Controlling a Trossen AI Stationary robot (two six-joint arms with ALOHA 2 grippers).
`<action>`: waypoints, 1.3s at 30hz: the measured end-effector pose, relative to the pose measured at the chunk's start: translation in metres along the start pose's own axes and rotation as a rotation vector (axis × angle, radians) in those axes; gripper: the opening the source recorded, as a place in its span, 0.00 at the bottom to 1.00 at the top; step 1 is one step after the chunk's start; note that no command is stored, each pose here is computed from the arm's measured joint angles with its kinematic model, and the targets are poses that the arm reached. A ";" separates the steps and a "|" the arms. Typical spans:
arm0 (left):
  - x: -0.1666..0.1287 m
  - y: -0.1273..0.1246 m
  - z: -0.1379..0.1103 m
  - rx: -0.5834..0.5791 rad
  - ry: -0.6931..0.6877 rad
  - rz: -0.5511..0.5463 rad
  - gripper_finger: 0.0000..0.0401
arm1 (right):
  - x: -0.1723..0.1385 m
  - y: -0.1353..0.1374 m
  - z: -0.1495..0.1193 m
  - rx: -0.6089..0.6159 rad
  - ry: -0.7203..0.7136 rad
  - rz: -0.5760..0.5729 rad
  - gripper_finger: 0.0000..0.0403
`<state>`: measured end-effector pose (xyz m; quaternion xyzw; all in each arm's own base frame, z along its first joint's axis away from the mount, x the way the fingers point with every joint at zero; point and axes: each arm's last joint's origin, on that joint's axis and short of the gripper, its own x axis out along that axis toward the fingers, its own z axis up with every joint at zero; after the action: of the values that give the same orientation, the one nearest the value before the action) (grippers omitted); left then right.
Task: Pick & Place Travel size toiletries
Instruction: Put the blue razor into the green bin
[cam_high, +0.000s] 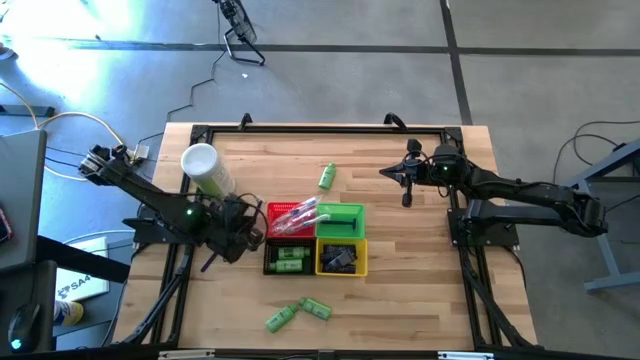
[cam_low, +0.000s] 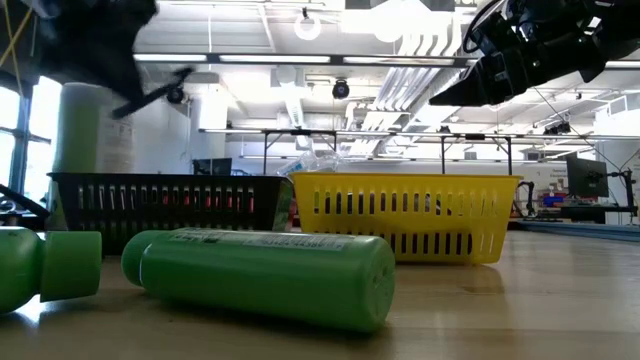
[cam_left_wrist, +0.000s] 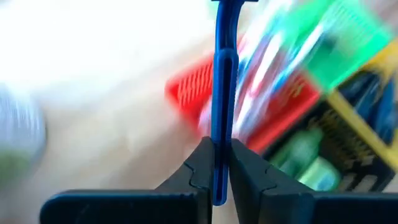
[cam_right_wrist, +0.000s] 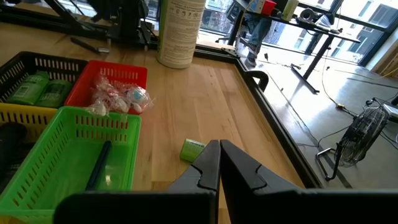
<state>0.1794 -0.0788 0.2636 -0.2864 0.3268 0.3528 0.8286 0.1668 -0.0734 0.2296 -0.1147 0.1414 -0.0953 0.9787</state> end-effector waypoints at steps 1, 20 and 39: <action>-0.002 -0.001 0.003 0.027 -0.060 -0.009 0.06 | 0.000 0.000 0.000 0.000 0.000 0.000 0.01; 0.027 -0.035 0.056 0.284 -0.352 -0.110 0.06 | 0.000 0.001 0.005 -0.010 -0.067 0.057 0.01; 0.079 -0.023 0.110 0.472 -0.388 -0.382 0.06 | 0.020 0.010 0.017 0.041 -0.254 0.259 0.01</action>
<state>0.2767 0.0170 0.2784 -0.0706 0.1768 0.1543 0.9695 0.1918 -0.0645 0.2375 -0.0867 0.0285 0.0438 0.9949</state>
